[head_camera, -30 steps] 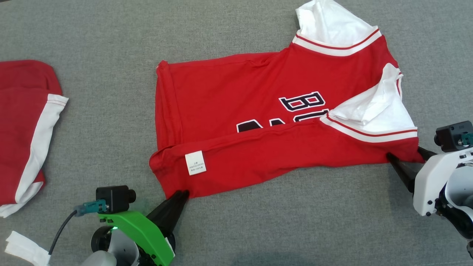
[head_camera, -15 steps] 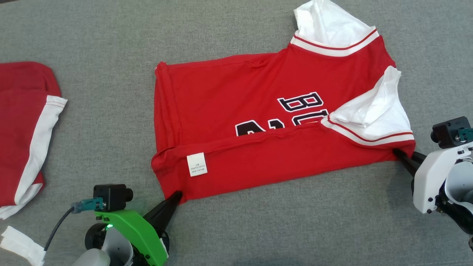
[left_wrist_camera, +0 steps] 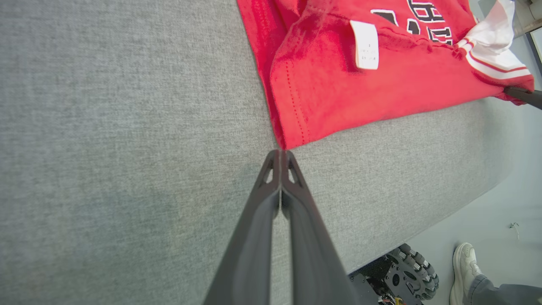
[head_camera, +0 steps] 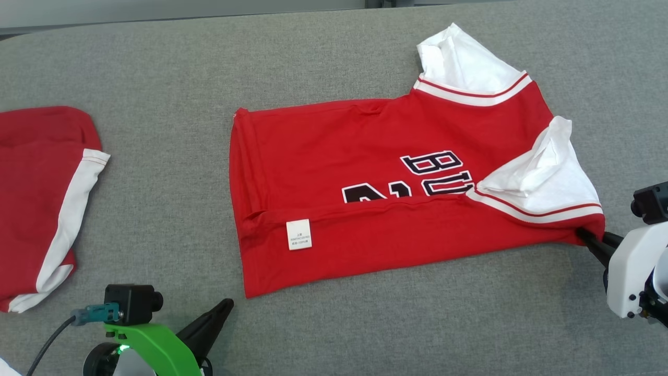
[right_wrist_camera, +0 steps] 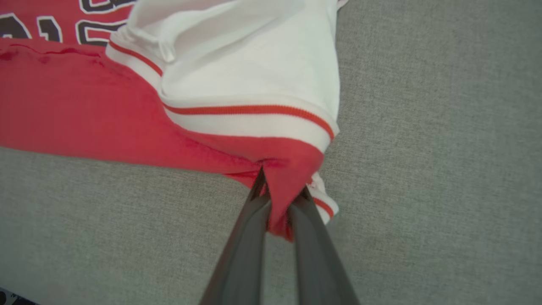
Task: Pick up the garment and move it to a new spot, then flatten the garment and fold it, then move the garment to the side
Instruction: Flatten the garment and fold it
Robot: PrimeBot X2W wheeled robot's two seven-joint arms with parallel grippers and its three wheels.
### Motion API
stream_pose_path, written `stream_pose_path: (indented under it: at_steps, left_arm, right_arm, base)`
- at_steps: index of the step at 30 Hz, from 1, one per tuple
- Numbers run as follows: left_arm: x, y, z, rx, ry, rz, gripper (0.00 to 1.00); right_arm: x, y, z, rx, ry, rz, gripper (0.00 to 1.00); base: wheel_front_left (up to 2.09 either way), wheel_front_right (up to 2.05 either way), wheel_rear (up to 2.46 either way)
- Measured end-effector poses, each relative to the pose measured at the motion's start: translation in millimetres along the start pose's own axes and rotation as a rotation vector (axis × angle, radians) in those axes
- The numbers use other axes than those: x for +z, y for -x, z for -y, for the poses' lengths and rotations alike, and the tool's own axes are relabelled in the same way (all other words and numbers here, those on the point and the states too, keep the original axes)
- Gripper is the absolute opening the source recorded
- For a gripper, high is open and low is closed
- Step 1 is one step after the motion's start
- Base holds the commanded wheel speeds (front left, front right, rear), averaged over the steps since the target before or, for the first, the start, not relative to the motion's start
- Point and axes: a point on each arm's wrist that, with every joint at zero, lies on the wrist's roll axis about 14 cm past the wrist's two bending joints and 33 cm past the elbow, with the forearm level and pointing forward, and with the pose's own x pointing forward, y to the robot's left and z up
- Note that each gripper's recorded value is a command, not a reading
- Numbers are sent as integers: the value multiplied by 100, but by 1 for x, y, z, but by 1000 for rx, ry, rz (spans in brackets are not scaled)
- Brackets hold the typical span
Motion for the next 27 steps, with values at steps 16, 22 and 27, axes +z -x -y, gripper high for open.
stream_pose_path:
  at_steps: [16, 22, 27]
  left_arm:
    - [32, 13, -5, 108, -85, 194, 100]
    - [36, 31, 9, 118, -89, 307, 100]
    - [22, 26, 16, 98, -67, 272, 100]
  right_arm:
    - [21, 21, 19, -109, 32, 150, 100]
    - [25, 49, 21, -163, 52, 258, 100]
    - [17, 51, 8, -146, 41, 252, 100]
  base:
    - [0, 0, 0]
    - [0, 0, 0]
    - [0, 0, 0]
